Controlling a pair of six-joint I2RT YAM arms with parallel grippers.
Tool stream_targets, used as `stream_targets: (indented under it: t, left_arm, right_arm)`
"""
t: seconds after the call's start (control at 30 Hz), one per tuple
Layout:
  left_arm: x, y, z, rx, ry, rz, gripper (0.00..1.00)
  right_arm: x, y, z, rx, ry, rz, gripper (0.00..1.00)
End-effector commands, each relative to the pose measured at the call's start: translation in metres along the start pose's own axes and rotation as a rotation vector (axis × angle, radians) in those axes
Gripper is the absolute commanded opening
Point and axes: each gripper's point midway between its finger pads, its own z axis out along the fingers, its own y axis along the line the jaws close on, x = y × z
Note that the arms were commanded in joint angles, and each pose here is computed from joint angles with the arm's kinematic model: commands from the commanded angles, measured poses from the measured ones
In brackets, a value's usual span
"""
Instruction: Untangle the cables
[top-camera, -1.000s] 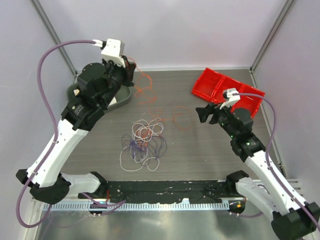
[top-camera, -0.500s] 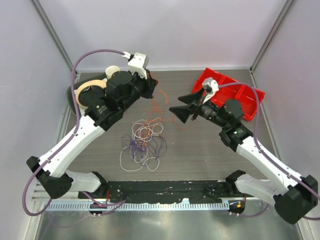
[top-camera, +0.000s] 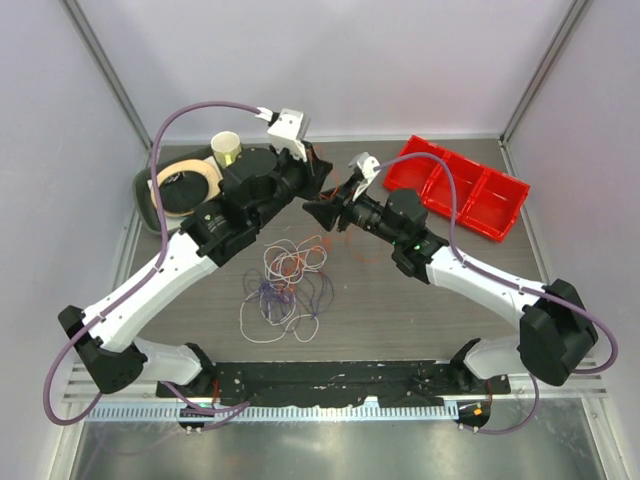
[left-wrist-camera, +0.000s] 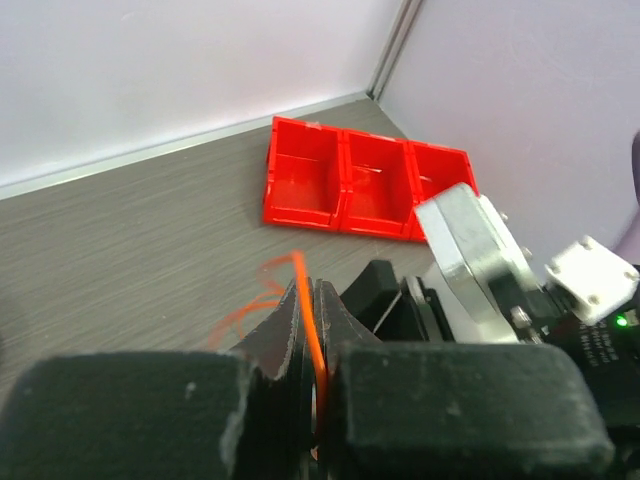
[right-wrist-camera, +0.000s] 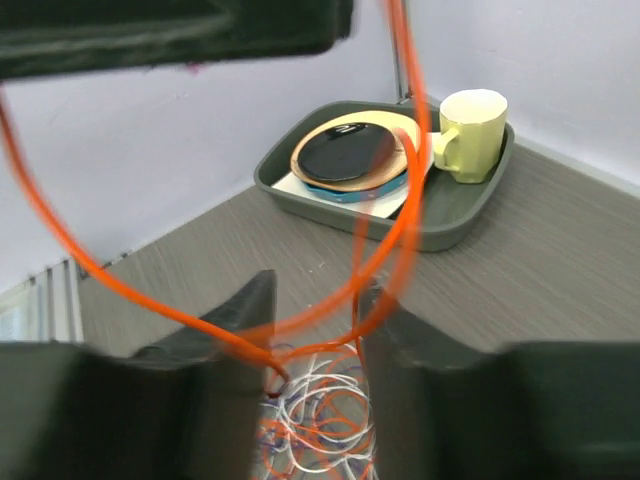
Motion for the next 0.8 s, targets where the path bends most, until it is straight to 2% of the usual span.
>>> stream_targets:
  t: [0.0,0.03,0.07,0.1,0.13,0.17,0.2,0.27,0.3,0.43,0.57,0.77]
  left_arm:
    - [-0.019,-0.014,-0.004,0.053,-0.061,-0.038,0.00]
    - [-0.017,-0.015,-0.006,0.061,-0.054,-0.038,0.00]
    - [-0.013,-0.013,-0.007,0.052,-0.039,-0.042,0.00]
    - [-0.015,-0.012,-0.012,0.047,-0.042,-0.047,0.07]
    - [-0.011,-0.008,-0.014,0.034,-0.033,-0.047,0.24]
    - [-0.006,-0.007,-0.017,0.033,-0.019,-0.042,0.79]
    - [-0.003,-0.005,-0.020,0.030,-0.014,-0.041,0.99]
    - [0.006,-0.002,-0.032,0.034,-0.006,-0.043,1.00]
    - [0.007,0.000,-0.038,0.041,-0.012,-0.049,1.00]
    - [0.024,0.007,-0.071,0.072,-0.049,-0.079,1.00]
    - [0.047,0.029,-0.083,-0.002,-0.055,-0.107,1.00]
    - [0.102,0.055,-0.065,-0.128,0.050,-0.089,1.00]
  right_arm:
    - [-0.055,-0.001,0.005,0.034,-0.199,-0.082,0.20]
    - [-0.060,-0.001,0.002,0.045,-0.222,-0.076,0.01]
    - [-0.058,-0.004,-0.001,0.064,-0.220,-0.060,0.01]
    - [-0.058,-0.007,-0.003,0.089,-0.208,-0.054,0.01]
    - [-0.060,-0.022,-0.006,0.173,-0.202,-0.061,0.01]
    - [-0.061,-0.033,-0.013,0.248,-0.168,-0.056,0.01]
    - [-0.065,-0.048,-0.020,0.330,-0.161,-0.066,0.01]
    - [-0.077,-0.074,-0.037,0.468,-0.140,-0.078,0.01]
    - [-0.089,-0.102,-0.053,0.547,-0.147,-0.077,0.01]
    - [-0.147,-0.158,-0.110,0.718,-0.226,-0.041,0.01]
    - [-0.201,-0.182,-0.159,0.872,-0.261,-0.058,0.01]
    - [-0.217,-0.232,-0.222,1.117,-0.223,-0.058,0.01]
